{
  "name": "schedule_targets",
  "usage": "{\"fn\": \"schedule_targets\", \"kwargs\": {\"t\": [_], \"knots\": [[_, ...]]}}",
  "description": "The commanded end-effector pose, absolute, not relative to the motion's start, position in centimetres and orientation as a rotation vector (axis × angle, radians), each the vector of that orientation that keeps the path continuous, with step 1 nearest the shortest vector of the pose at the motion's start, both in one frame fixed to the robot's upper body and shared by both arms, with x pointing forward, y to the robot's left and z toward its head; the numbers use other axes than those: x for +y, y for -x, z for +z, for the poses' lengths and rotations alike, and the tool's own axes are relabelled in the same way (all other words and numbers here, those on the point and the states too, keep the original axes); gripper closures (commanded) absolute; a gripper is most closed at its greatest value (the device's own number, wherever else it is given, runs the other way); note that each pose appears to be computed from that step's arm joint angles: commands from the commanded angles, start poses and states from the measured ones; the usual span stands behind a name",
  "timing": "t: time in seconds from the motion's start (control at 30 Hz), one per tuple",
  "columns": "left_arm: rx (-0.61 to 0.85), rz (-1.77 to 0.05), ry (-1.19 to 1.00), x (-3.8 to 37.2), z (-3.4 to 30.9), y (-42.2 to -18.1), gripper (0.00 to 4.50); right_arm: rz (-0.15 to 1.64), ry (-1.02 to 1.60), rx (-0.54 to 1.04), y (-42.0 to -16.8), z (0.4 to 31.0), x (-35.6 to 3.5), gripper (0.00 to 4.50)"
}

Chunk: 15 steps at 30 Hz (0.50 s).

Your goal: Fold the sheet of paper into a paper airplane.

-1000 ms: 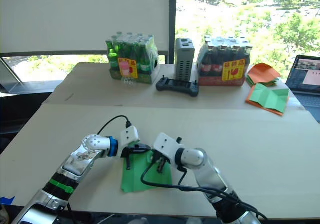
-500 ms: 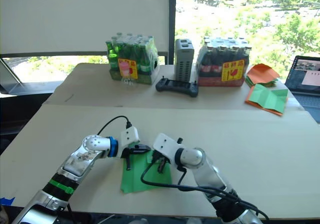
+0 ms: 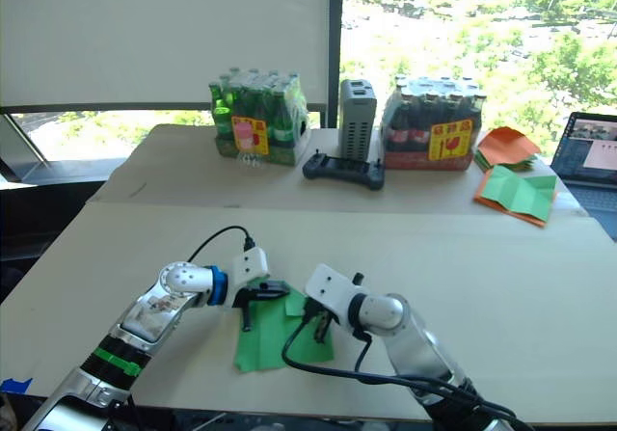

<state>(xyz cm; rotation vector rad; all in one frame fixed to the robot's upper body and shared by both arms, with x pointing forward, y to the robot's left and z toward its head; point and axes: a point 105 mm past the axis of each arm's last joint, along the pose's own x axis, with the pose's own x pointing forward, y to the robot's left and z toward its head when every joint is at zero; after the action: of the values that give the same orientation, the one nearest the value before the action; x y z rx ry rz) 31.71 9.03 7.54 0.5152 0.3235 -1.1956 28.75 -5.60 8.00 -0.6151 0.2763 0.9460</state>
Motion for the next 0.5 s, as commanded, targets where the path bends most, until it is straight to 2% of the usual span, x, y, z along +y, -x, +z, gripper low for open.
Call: {"fn": "schedule_targets", "kwargs": {"t": [0.03,0.5], "knots": [[0.447,-1.190,-0.523,10.1,5.0,-31.1,4.50,0.928,0.595,0.408,-27.9,5.9,-7.3,4.47],[0.450,-1.198,-0.530,10.2,4.8,-31.0,4.50,0.901,0.600,0.482,-25.8,5.8,-10.1,4.47]]}}
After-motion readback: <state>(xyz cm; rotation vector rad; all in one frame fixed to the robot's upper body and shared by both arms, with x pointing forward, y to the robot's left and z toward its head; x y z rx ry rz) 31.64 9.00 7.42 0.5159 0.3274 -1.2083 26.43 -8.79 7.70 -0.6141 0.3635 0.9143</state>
